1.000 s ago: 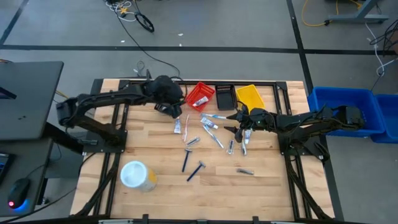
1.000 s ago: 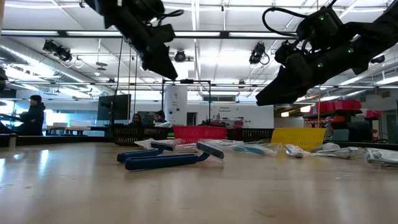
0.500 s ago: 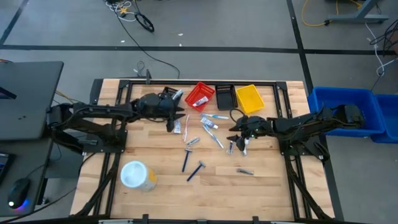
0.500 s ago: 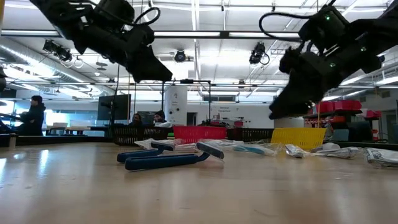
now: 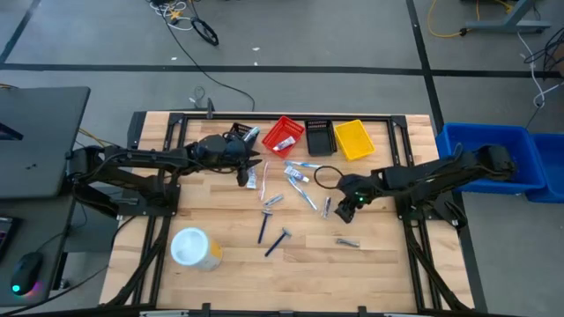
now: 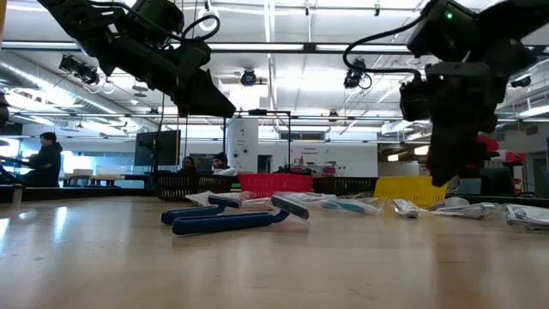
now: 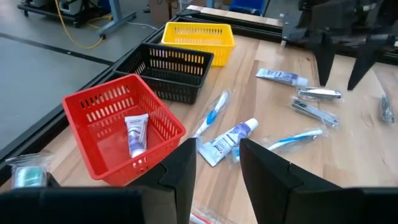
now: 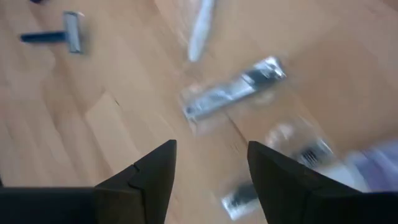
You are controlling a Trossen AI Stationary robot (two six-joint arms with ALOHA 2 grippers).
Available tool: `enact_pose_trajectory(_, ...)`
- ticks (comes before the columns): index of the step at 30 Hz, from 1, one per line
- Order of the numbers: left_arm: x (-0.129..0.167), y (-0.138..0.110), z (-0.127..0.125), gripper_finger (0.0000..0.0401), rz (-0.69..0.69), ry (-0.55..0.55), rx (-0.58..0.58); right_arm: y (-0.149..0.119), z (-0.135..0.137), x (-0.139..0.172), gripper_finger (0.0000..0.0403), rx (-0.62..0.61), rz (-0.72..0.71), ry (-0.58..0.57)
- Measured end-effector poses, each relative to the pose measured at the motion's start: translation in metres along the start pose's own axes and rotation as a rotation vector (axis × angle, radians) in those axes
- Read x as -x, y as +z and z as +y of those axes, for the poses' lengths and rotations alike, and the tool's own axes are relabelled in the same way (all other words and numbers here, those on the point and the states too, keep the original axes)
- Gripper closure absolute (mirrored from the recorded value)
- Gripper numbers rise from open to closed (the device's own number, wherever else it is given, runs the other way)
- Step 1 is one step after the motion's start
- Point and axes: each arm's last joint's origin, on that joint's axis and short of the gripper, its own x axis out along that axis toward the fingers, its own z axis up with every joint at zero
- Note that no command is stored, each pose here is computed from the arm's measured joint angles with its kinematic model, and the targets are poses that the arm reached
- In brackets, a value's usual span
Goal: Pick & Place Travel size toiletries
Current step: Put the nail cutter into the right black bin
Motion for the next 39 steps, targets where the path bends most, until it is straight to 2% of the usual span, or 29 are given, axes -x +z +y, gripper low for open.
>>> enact_pose_trajectory(5, 0.0, 0.0, 0.0, 0.0271, 0.001, 0.0, 0.016, 0.003, 0.008, 0.016, 0.0189, -0.153, 0.092, -0.075)
enact_pose_trajectory(9, 0.0, 0.0, 0.0, 0.0271, 0.002, 0.001, 0.019, -0.011, 0.006, 0.013, 0.018, -0.277, 0.177, -0.124)
enact_pose_trajectory(12, 0.0, 0.0, 0.0, 0.0271, 0.002, 0.001, 0.019, -0.017, 0.005, 0.008, 0.0179, -0.316, 0.173, -0.168)
enact_pose_trajectory(16, 0.0, 0.0, 0.0, 0.0271, 0.002, 0.001, 0.02, -0.018, 0.004, -0.002, 0.0186, -0.326, 0.177, -0.208)
enact_pose_trajectory(23, 0.0, 0.0, 0.0, 0.0271, 0.001, 0.008, 0.022, -0.013, 0.006, -0.025, 0.0191, -0.31, 0.174, -0.208)
enact_pose_trajectory(30, 0.0, 0.0, 0.001, 0.0271, 0.001, 0.025, 0.022, -0.015, 0.002, -0.037, 0.0192, -0.327, 0.195, -0.278)
enact_pose_trajectory(39, 0.0, 0.0, 0.001, 0.0271, 0.001, 0.025, 0.019, -0.016, -0.001, -0.037, 0.0282, -0.284, 0.194, -0.307)
